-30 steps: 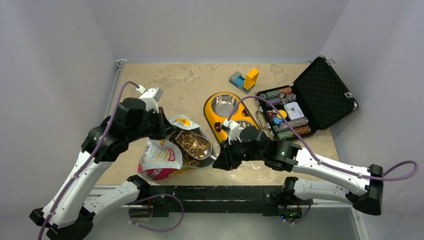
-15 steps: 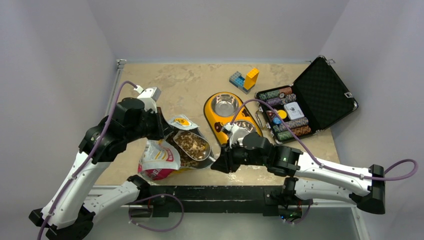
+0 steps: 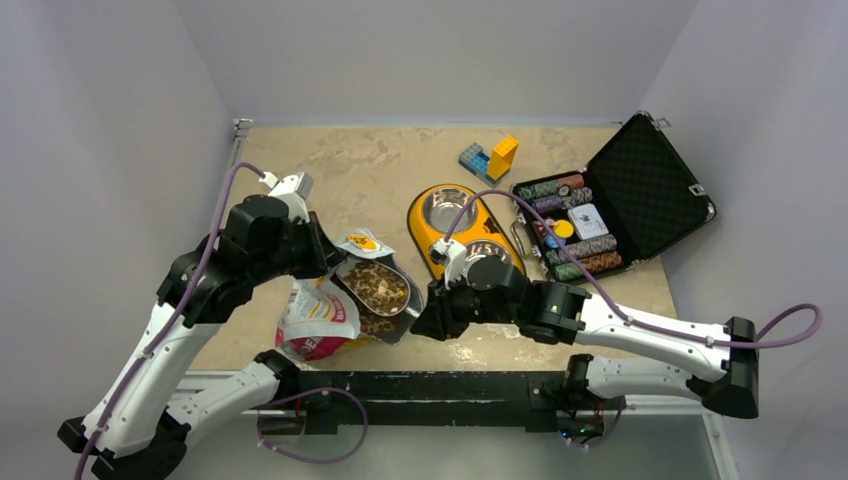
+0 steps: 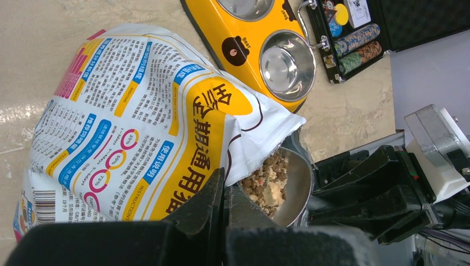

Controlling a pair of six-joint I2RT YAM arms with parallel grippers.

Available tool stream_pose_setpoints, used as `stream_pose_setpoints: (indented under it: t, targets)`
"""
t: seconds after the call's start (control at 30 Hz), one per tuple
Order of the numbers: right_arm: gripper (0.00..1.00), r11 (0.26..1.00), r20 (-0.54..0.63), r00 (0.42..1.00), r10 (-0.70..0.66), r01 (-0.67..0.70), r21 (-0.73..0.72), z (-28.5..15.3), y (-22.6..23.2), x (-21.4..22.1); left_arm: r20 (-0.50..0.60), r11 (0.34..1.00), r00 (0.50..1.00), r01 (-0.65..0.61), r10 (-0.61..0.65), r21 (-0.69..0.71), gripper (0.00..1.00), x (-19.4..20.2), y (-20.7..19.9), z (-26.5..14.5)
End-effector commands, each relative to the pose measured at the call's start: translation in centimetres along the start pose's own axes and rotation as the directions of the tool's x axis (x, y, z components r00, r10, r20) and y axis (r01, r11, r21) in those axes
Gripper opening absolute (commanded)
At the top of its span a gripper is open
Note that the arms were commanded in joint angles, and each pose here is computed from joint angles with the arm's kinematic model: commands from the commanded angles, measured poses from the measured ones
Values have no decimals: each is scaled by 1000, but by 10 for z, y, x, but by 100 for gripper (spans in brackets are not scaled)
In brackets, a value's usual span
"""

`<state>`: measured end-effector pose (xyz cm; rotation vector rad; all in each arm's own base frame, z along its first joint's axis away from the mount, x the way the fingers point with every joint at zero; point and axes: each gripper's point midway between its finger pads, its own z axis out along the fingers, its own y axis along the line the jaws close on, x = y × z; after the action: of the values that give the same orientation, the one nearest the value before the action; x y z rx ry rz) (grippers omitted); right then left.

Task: Serve the pet food

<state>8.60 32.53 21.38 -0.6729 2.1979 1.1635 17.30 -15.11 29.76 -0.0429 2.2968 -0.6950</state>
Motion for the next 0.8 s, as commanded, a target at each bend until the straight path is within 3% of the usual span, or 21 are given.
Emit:
stream_pose_setpoints:
  t: [0.0, 0.77]
  targets:
    - [0, 1000, 84, 996, -5, 6, -13, -4, 11, -27, 112, 983, 989, 75, -94, 165, 0, -32, -39, -16]
    - [0, 996, 196, 976, 90, -89, -15, -42, 6, -32, 214, 998, 976, 44, -51, 40, 0, -53, -18, -37]
